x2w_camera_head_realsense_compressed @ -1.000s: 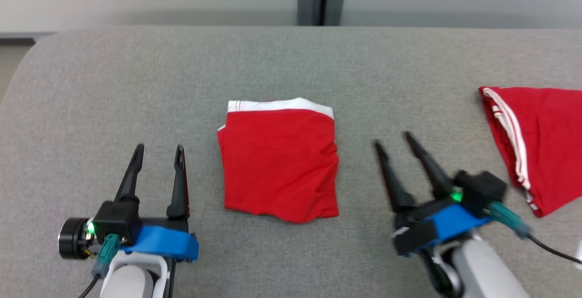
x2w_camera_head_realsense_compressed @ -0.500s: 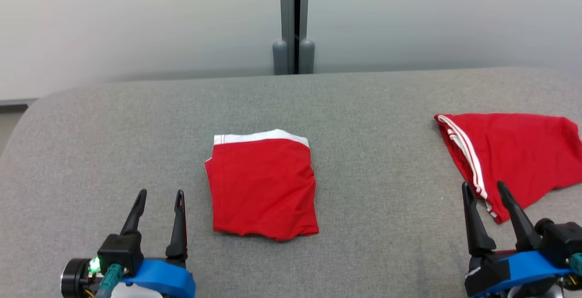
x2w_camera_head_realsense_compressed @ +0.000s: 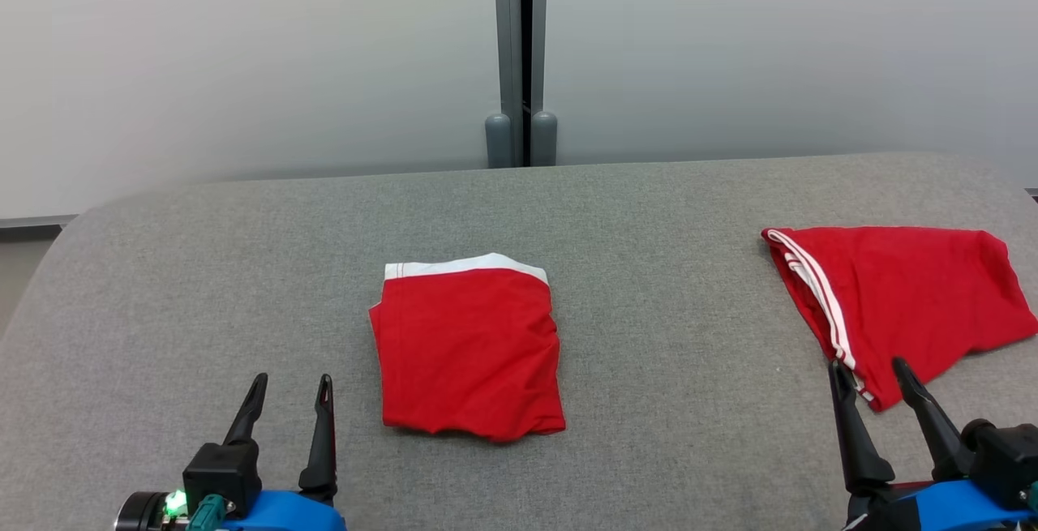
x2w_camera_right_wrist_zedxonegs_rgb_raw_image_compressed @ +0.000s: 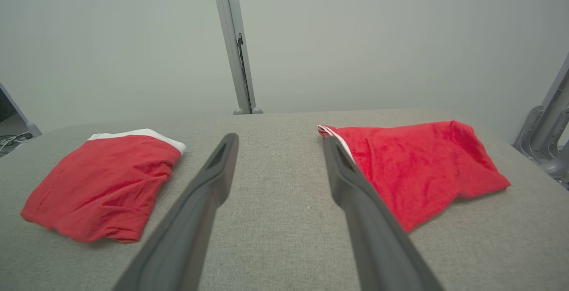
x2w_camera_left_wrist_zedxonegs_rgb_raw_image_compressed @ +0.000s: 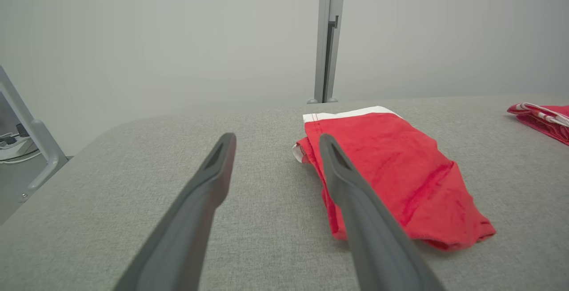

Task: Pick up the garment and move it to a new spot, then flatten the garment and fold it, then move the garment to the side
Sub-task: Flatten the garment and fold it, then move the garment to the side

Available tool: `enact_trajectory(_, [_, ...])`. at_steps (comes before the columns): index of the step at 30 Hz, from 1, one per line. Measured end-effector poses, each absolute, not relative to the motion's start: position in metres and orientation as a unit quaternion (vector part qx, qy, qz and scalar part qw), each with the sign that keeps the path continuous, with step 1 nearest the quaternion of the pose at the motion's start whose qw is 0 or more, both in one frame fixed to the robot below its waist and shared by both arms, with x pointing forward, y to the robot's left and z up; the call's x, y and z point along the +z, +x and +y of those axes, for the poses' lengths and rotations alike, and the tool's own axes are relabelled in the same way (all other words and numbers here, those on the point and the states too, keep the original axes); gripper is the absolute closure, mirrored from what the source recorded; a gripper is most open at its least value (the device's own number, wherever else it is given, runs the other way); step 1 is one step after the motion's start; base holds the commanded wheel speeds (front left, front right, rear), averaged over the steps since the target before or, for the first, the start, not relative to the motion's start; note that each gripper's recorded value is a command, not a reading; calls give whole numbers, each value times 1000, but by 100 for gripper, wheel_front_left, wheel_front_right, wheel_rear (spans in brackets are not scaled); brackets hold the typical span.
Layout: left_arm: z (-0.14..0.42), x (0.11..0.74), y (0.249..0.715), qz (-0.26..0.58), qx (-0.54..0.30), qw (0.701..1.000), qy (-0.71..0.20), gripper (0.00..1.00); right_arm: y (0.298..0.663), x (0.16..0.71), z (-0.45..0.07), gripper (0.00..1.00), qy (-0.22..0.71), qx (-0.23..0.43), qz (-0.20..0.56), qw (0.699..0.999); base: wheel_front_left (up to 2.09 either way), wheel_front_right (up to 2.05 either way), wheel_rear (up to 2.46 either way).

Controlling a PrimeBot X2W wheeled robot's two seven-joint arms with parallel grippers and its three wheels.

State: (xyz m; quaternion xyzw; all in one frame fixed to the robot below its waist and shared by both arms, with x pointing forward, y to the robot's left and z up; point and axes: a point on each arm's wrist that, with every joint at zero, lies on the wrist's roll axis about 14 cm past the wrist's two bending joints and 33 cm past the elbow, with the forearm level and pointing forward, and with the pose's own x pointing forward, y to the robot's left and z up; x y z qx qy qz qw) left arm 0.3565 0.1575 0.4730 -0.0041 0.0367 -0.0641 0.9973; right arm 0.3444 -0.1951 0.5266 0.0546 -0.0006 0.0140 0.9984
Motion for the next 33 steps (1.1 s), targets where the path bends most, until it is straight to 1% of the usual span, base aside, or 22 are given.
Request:
enact_trajectory(19, [162,470,358,42,-59,997,1,0,343,526,-197,0,57,12,9,998,0,0,0])
enact_trajectory(23, [160,471,364,38,-62,997,1,0,347,519,-195,0,59,15,20,998,0,0,0])
enact_trajectory(26, [159,479,380,23,-65,998,3,0,359,509,-188,0,58,24,38,997,0,0,0])
enact_trajectory(28, [158,484,392,11,-65,998,3,0,372,504,-178,0,55,39,46,997,0,0,0])
enact_trajectory(33, [167,485,413,1,-50,999,4,0,408,475,-135,0,55,98,84,990,0,0,0])
